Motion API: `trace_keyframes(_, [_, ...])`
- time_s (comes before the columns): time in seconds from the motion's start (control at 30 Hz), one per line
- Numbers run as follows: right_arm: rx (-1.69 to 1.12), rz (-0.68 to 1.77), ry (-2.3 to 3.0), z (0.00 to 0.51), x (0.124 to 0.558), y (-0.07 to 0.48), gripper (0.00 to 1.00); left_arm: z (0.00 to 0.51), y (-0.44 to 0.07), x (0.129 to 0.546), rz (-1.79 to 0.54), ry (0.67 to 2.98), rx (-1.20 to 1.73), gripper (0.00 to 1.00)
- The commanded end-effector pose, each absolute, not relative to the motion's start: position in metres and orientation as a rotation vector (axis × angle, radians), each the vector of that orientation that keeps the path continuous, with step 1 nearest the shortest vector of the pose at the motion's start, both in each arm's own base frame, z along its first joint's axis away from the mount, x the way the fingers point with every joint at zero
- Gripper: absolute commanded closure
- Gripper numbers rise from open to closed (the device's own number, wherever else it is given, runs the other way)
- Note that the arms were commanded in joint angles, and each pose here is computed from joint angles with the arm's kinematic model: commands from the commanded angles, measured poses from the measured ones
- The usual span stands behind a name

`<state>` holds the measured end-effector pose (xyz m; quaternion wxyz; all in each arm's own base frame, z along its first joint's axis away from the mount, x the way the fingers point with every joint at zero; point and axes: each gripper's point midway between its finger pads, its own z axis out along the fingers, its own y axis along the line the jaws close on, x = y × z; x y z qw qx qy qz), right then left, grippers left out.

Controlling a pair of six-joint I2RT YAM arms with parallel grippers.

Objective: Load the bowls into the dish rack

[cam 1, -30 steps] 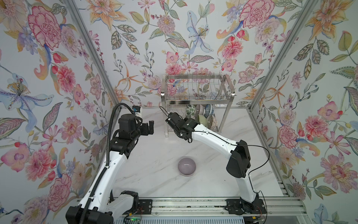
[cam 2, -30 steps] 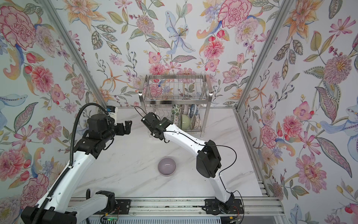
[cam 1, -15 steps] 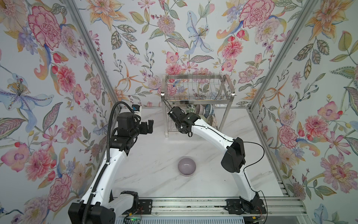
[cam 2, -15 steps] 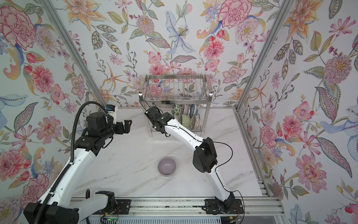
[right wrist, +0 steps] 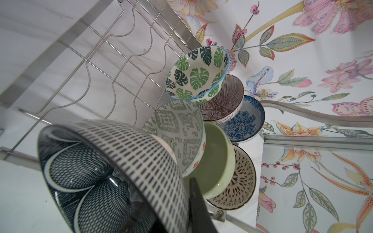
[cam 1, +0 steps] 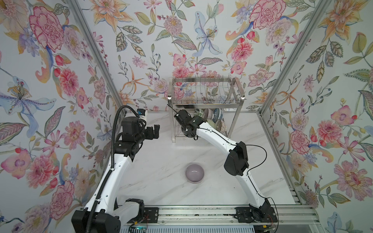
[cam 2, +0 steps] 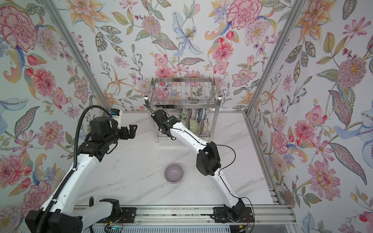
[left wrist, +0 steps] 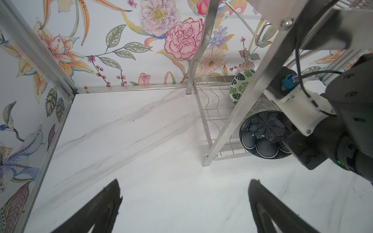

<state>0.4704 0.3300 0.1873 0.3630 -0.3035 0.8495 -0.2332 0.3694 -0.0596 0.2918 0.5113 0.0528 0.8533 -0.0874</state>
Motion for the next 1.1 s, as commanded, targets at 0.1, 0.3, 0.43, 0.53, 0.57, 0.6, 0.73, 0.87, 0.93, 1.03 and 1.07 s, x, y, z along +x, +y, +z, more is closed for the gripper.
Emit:
trace_keyframes(0.1, [-0.693,-0.600,2.170,0.197,0.489,0.324,1.00,0.303,-0.062,0.375,-0.231,2.016,0.150,0.01])
trace_keyframes(0.3, [-0.667,-0.623,2.157,0.194,0.502,0.322,1.00,0.303,-0.064,0.377,-0.239,2.016,0.153,0.01])
trace_keyframes(0.43, [-0.649,-0.621,2.133,0.194,0.511,0.324,1.00,0.303,-0.065,0.379,-0.244,2.017,0.160,0.01])
trace_keyframes(0.53, [-0.623,-0.622,2.114,0.196,0.517,0.324,1.00,0.303,-0.065,0.380,-0.246,2.019,0.164,0.01])
trace_keyframes(0.57, [-0.613,-0.624,2.107,0.196,0.519,0.324,1.00,0.303,-0.065,0.380,-0.245,2.020,0.164,0.01])
trace_keyframes(0.6, [-0.606,-0.623,2.101,0.197,0.521,0.324,1.00,0.303,-0.066,0.380,-0.246,2.021,0.164,0.01])
trace_keyframes(0.73, [-0.574,-0.622,2.072,0.198,0.530,0.325,1.00,0.303,-0.066,0.381,-0.248,2.025,0.168,0.01])
trace_keyframes(0.87, [-0.553,-0.627,2.039,0.199,0.539,0.327,1.00,0.304,-0.066,0.381,-0.247,2.024,0.165,0.01])
trace_keyframes(0.93, [-0.541,-0.624,2.025,0.201,0.544,0.327,1.00,0.303,-0.066,0.380,-0.246,2.027,0.164,0.01])
trace_keyframes(1.03, [-0.526,-0.617,2.008,0.202,0.550,0.327,1.00,0.302,-0.065,0.379,-0.247,2.030,0.163,0.01])
trace_keyframes(1.07, [-0.524,-0.615,2.004,0.202,0.552,0.327,1.00,0.302,-0.065,0.379,-0.245,2.030,0.163,0.01])
